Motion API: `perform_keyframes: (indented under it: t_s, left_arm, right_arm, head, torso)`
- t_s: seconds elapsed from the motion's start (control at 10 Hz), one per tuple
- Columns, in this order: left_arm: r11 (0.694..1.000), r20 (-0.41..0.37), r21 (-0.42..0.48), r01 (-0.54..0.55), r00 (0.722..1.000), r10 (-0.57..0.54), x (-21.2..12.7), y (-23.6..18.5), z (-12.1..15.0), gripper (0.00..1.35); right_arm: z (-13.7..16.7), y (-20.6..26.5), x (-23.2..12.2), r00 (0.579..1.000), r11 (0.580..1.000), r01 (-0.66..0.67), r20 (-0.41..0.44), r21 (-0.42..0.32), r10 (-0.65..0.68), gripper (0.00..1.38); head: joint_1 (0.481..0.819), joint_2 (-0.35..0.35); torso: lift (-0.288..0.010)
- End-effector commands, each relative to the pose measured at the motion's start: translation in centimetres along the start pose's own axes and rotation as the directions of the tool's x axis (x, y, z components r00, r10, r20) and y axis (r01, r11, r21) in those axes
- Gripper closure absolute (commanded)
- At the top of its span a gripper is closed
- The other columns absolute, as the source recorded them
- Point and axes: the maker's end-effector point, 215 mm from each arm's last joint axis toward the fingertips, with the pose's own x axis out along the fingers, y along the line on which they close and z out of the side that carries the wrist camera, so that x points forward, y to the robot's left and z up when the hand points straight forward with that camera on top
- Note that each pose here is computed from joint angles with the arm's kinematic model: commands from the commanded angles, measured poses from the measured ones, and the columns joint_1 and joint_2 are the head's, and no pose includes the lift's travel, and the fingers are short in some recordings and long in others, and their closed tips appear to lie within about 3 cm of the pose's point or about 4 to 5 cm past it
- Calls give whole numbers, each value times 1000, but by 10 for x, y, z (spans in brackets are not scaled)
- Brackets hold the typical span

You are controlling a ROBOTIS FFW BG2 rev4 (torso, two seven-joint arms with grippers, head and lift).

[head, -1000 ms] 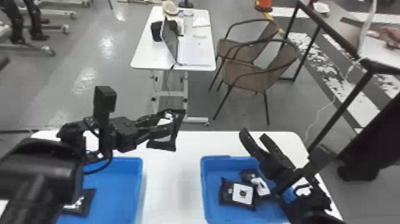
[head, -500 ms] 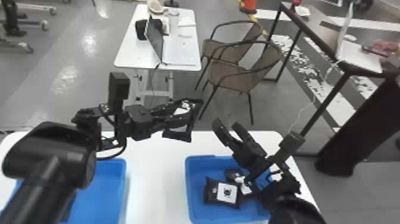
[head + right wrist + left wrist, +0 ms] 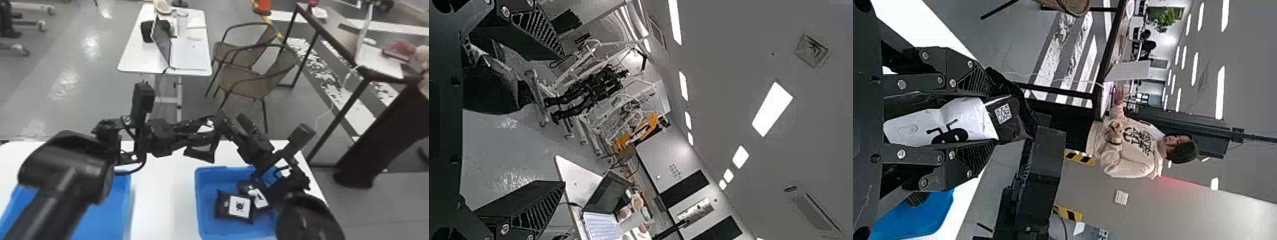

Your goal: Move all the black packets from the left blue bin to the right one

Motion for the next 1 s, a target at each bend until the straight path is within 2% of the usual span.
perform_keyframes:
  t_s: [0.0,0.2,0.3,0.5,0.7,0.8,0.9]
  left_arm:
    - [1000,1,1,15,1000,-15,6,-5,1,825]
    - [1000,6,14,25,1000,-25,11,-8,6,825]
    - [1000,9,9,25,1000,-25,12,-8,7,825]
    - [999,14,4,34,999,-34,14,-11,8,825]
    - [999,16,7,37,999,-37,15,-12,8,825]
    - [999,22,9,32,999,-32,13,-10,10,825]
    - [999,27,12,30,999,-30,12,-8,12,825]
  right_arm:
    - [-8,8,5,1000,1000,-17,-16,16,17,125]
    - [-13,17,9,999,999,-33,-29,23,33,131]
    - [-17,21,11,998,999,-41,-40,26,42,208]
    - [-21,21,12,998,999,-39,-53,33,41,803]
    - [-22,20,12,998,999,-35,-54,35,37,952]
    - [-26,19,10,997,999,-31,-65,43,33,1125]
    - [-28,18,8,997,999,-26,-69,48,29,1141]
  head:
    - [695,-190]
    - [695,-186]
    - [695,-184]
    - [695,-178]
    - [695,-179]
    - [695,-180]
    - [695,-180]
  torso:
    - [0]
    - [0]
    - [0]
    - [0]
    - [0]
    - [0]
    - [0]
